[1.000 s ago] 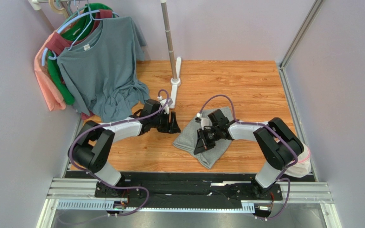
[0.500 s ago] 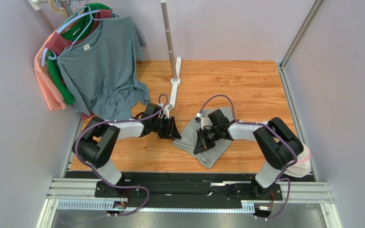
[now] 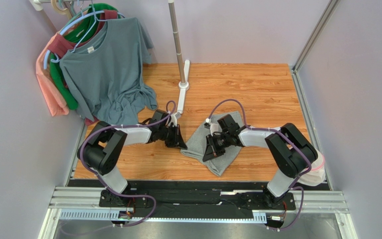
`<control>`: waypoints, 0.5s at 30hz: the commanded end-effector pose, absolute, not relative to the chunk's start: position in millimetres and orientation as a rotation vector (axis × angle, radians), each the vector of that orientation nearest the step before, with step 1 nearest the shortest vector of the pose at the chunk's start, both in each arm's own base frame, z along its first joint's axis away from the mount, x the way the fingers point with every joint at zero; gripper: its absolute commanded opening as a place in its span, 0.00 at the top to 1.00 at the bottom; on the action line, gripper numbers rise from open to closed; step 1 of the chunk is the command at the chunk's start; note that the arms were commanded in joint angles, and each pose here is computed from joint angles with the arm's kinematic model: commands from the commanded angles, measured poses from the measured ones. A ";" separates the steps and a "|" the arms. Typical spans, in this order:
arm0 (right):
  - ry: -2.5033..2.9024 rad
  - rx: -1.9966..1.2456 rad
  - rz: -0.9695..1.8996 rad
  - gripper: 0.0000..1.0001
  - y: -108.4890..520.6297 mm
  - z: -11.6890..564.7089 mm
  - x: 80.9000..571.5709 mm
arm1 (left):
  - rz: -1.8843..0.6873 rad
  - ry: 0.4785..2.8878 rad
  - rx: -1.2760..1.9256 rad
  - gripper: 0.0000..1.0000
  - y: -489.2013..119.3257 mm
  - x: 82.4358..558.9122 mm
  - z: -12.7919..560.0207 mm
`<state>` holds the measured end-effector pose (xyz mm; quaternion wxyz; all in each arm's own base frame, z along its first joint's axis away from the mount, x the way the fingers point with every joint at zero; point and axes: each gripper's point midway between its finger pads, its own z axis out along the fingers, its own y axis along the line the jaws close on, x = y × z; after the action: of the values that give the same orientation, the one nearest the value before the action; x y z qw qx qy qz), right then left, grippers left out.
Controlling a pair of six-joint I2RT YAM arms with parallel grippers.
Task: Fold the napkin, place the utensils inside, and roll it up
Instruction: Roll the napkin with the utensil
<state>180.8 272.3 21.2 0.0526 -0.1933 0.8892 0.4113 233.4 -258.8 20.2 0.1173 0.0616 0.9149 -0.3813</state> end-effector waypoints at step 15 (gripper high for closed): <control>2.292 -0.870 0.598 0.41 277.8 101.3 220.6 | -1.101 2.850 0.123 1.00 -257.2 233.9 29.2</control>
<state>214.4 274.2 84.1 0.2028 -0.2635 0.8886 0.3159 231.6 -256.2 23.2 0.0575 0.0394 0.9327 -0.3539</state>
